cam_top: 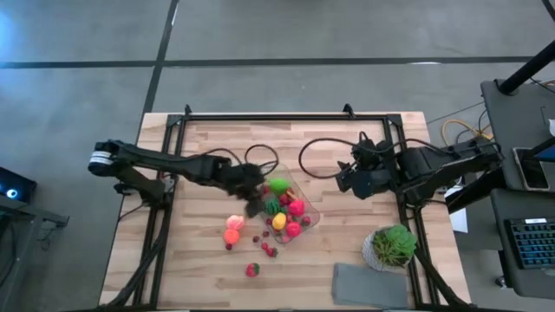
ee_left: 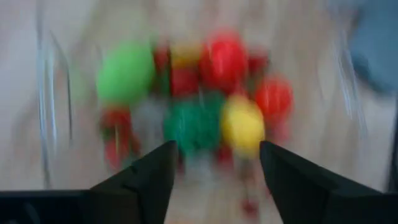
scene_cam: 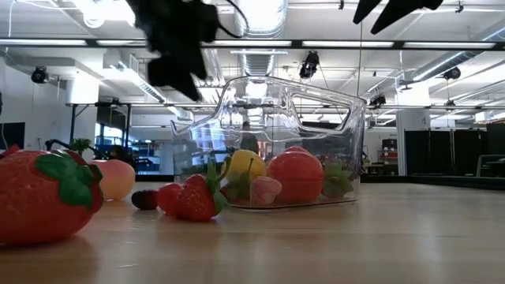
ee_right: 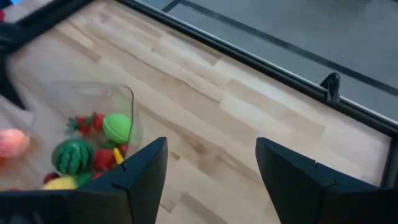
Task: Pick and placing Produce into tupperware
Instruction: Put the orange pumpkin into the transparent bin, then put the red cherry into the transparent bin
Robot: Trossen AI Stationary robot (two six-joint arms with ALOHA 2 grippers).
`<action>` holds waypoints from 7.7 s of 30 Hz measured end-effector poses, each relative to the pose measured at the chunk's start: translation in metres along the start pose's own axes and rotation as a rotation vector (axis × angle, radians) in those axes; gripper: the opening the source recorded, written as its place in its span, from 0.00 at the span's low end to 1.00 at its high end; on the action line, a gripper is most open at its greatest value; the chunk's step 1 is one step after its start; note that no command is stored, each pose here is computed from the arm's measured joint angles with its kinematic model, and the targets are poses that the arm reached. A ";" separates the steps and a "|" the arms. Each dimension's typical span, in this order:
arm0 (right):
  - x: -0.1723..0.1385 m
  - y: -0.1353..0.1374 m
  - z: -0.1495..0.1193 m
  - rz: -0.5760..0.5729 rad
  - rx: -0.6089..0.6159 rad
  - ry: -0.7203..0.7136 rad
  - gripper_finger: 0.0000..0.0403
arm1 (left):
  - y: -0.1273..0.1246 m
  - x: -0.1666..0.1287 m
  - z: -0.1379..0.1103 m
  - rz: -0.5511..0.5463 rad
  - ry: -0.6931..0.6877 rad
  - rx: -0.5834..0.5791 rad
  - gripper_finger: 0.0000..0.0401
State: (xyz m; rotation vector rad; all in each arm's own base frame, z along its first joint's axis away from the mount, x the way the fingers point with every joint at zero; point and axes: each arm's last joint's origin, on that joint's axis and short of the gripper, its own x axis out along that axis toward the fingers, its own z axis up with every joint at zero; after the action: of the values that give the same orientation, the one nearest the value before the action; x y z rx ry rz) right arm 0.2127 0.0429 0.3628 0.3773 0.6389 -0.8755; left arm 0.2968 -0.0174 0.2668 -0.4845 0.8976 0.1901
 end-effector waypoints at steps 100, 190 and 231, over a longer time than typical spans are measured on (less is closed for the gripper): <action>0.055 0.062 -0.062 0.212 -0.329 0.278 0.59 | -0.049 -0.045 -0.092 0.117 -0.109 0.024 0.58; 0.032 0.022 -0.044 0.137 -0.155 0.076 0.59 | -0.074 0.052 -0.177 0.123 0.391 0.485 0.48; 0.038 0.024 -0.052 0.171 -0.149 0.129 0.59 | -0.070 -0.041 -0.119 0.100 0.016 0.408 0.13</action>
State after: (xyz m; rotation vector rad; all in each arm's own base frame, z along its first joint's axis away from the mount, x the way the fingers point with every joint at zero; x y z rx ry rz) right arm 0.2311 0.0630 0.2997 0.3502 0.7742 -0.6396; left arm 0.2132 -0.1344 0.2597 -0.0624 0.9479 0.0899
